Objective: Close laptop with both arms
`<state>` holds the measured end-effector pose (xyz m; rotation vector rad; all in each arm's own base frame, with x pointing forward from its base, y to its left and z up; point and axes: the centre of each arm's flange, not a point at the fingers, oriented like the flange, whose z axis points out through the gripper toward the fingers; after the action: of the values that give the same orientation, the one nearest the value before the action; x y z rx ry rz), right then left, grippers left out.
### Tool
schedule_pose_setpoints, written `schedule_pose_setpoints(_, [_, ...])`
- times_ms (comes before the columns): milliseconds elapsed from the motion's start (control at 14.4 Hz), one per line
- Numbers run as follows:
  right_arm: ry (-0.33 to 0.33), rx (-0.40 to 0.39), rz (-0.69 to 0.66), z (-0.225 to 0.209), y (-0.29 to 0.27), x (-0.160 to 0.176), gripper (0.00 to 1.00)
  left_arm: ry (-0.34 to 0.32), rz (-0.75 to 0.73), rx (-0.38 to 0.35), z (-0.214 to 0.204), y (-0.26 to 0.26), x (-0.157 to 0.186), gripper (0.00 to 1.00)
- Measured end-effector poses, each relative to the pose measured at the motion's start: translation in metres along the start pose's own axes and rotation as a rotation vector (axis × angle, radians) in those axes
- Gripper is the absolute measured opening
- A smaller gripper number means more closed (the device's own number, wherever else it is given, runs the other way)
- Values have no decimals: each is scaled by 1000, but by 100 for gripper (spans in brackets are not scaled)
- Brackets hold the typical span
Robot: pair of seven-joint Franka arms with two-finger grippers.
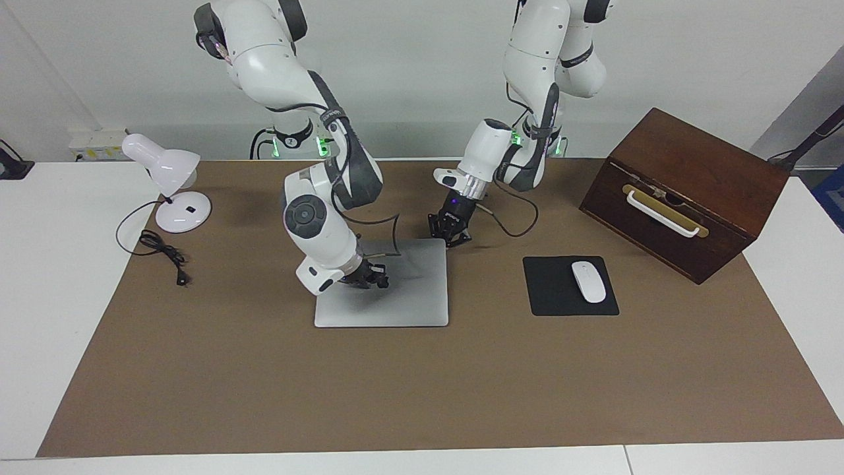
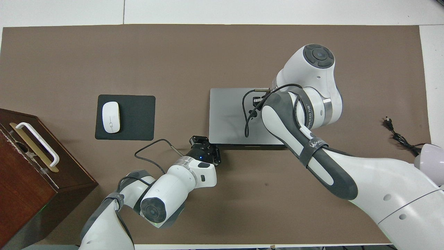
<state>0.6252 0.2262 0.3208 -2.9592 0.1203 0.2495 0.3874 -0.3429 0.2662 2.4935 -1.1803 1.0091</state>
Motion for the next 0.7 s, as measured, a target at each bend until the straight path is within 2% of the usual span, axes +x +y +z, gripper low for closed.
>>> schedule_pose_setpoints(418, [9, 2, 0, -6, 0, -1, 1, 1, 0, 0, 0, 0, 0, 1])
schedule_pose_setpoints(697, [47, 12, 13, -38, 8, 0, 1, 1, 0, 0, 0, 0, 0, 1])
